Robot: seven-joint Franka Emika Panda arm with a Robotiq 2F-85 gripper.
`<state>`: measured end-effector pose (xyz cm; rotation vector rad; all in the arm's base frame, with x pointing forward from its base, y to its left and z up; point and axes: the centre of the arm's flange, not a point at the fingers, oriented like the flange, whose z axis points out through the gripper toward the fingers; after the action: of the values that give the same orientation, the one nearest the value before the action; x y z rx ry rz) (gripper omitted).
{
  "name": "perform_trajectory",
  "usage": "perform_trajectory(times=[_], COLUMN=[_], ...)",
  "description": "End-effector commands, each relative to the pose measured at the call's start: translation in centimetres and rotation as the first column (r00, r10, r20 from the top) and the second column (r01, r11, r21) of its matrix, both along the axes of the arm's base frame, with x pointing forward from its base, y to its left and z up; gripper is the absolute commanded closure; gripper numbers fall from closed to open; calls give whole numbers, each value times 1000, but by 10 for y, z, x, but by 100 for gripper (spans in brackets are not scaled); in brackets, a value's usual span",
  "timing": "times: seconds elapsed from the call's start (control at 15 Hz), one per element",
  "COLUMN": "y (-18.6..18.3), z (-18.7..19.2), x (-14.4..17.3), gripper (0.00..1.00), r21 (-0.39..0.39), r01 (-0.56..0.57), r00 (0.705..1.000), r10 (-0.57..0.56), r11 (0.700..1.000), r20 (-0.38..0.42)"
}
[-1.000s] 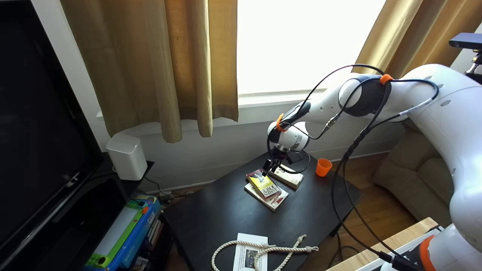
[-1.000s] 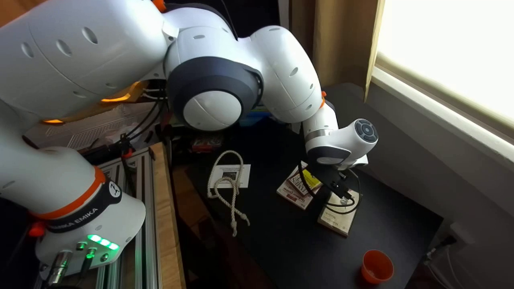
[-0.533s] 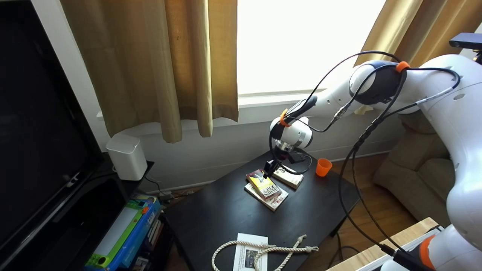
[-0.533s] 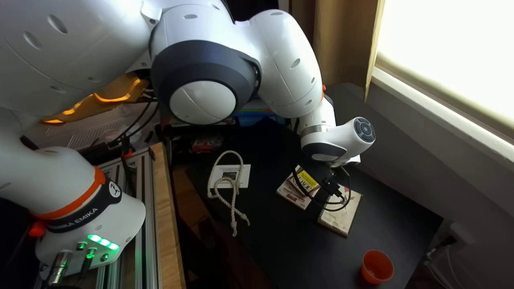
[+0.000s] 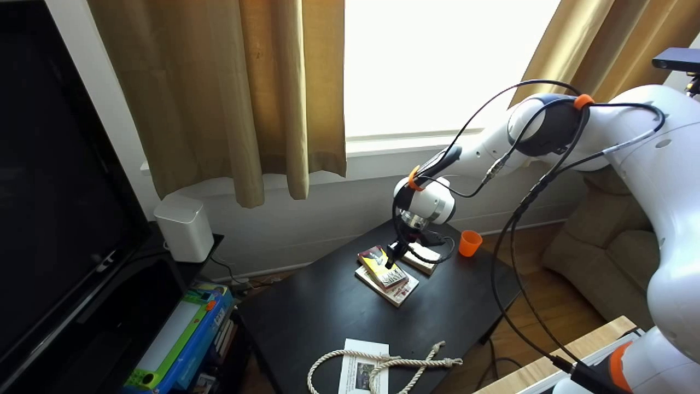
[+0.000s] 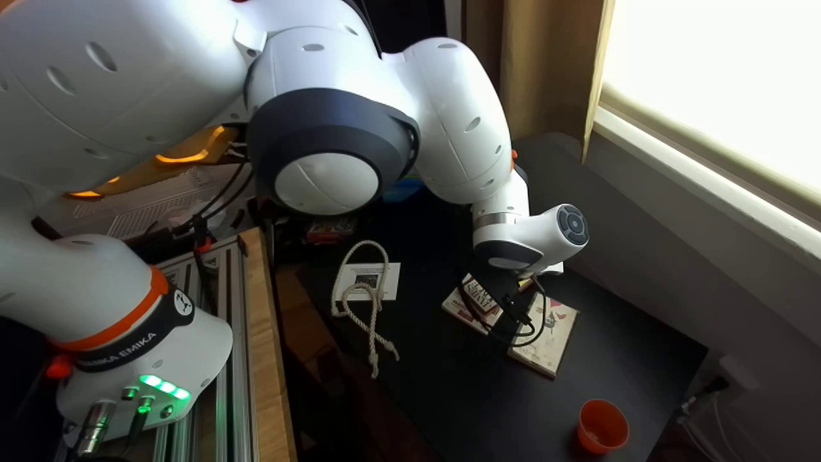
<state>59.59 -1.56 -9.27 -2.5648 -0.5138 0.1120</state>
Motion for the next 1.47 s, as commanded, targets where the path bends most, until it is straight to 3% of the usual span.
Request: perform_trajectory(times=[0.0,0.47,0.93,1.4], y=[6,25,23,22], z=[-17,-39,-51,-48], x=[-11,-19,-25,-35], gripper=[100,100,100,100], r21=[11,37,-22,-36], r01=[52,110,80,33], r00=[999,994,996,992], r10=[-52,-110,-80,-37], r11=[999,993,997,999], r20=[0,-12,-39,-121])
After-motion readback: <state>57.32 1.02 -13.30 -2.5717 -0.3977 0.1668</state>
